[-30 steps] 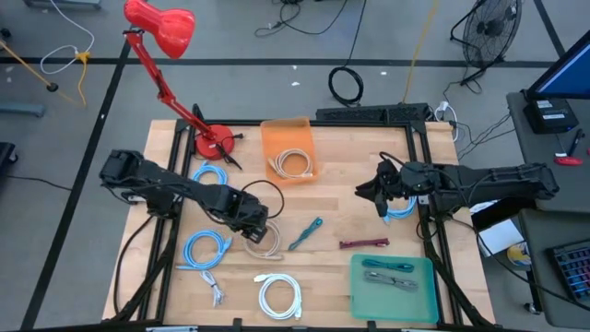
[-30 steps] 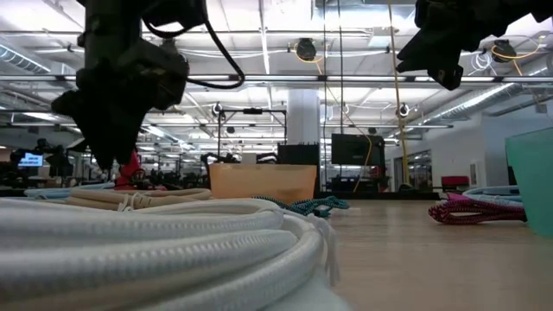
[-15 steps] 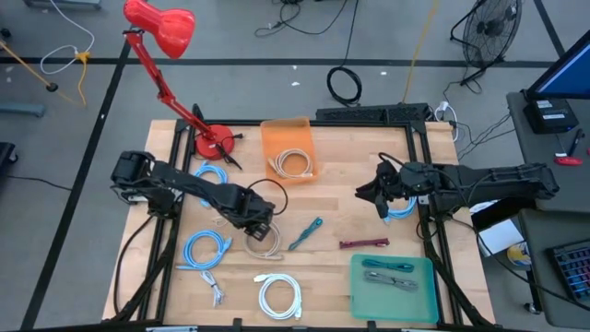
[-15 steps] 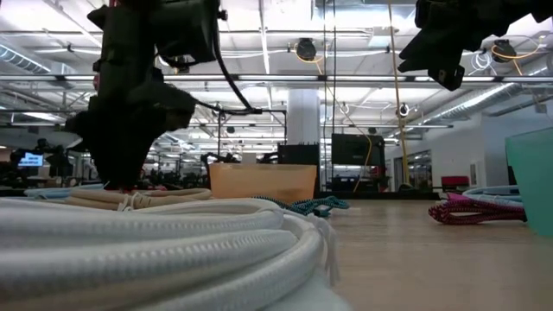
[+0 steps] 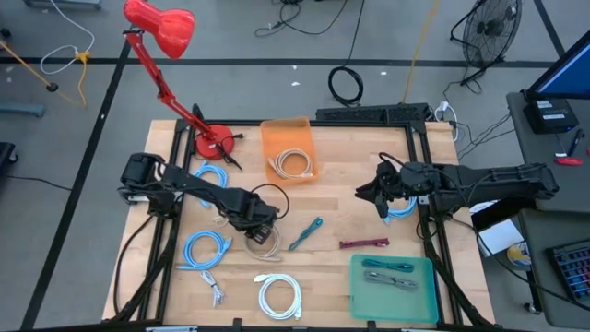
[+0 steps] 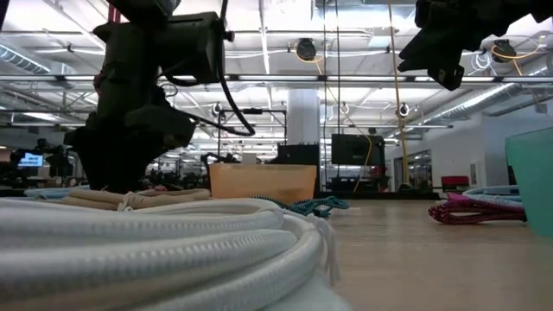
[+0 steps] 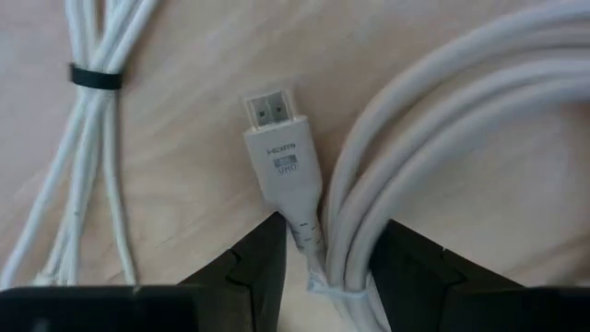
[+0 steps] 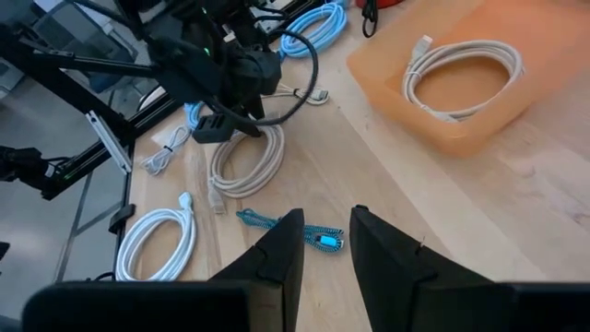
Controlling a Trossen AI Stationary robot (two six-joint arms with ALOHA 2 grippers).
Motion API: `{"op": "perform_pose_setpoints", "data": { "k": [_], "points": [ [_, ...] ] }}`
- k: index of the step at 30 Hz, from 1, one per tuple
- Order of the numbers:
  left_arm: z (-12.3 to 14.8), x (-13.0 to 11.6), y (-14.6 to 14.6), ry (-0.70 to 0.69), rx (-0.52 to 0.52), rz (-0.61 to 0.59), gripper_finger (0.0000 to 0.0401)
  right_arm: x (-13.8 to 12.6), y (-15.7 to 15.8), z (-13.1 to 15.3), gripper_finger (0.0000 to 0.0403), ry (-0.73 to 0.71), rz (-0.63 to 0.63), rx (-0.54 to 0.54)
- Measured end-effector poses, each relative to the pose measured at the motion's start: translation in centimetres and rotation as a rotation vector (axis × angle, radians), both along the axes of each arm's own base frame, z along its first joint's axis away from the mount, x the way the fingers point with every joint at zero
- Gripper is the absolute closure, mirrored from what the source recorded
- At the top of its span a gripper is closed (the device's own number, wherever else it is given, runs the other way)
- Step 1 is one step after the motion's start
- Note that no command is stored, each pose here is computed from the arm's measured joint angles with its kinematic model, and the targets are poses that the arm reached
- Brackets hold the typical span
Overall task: Pick & Place USB Port
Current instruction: Put the light brown wire cable into the orange bin
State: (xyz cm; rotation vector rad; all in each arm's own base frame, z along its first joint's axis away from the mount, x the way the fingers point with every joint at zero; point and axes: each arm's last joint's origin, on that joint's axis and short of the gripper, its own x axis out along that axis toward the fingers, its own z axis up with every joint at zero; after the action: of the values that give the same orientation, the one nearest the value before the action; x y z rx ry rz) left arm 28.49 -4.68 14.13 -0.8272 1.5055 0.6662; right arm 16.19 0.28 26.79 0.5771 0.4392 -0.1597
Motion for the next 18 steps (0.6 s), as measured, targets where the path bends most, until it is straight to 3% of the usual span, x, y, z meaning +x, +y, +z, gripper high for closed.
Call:
{"op": "perform_pose_setpoints", "data": {
  "k": [6,12,18],
  "points": [
    [-0.8,0.3,-0.1,0.018,-0.011,0.023,0.0258,0.0,0.0,0.0,0.0319,-0.006,0.000,0.000],
    [0.0,0.1,0.2,0.002,-0.018,0.090,0.0358,0.0,0.0,0.1,0.0319,-0.007,0.003,-0.005],
    [2.8,-0.4,0.4,-0.088,-0.069,0.178,0.0358,0.0,0.0,0.1,0.0319,-0.007,0.006,-0.012]
  ]
}}
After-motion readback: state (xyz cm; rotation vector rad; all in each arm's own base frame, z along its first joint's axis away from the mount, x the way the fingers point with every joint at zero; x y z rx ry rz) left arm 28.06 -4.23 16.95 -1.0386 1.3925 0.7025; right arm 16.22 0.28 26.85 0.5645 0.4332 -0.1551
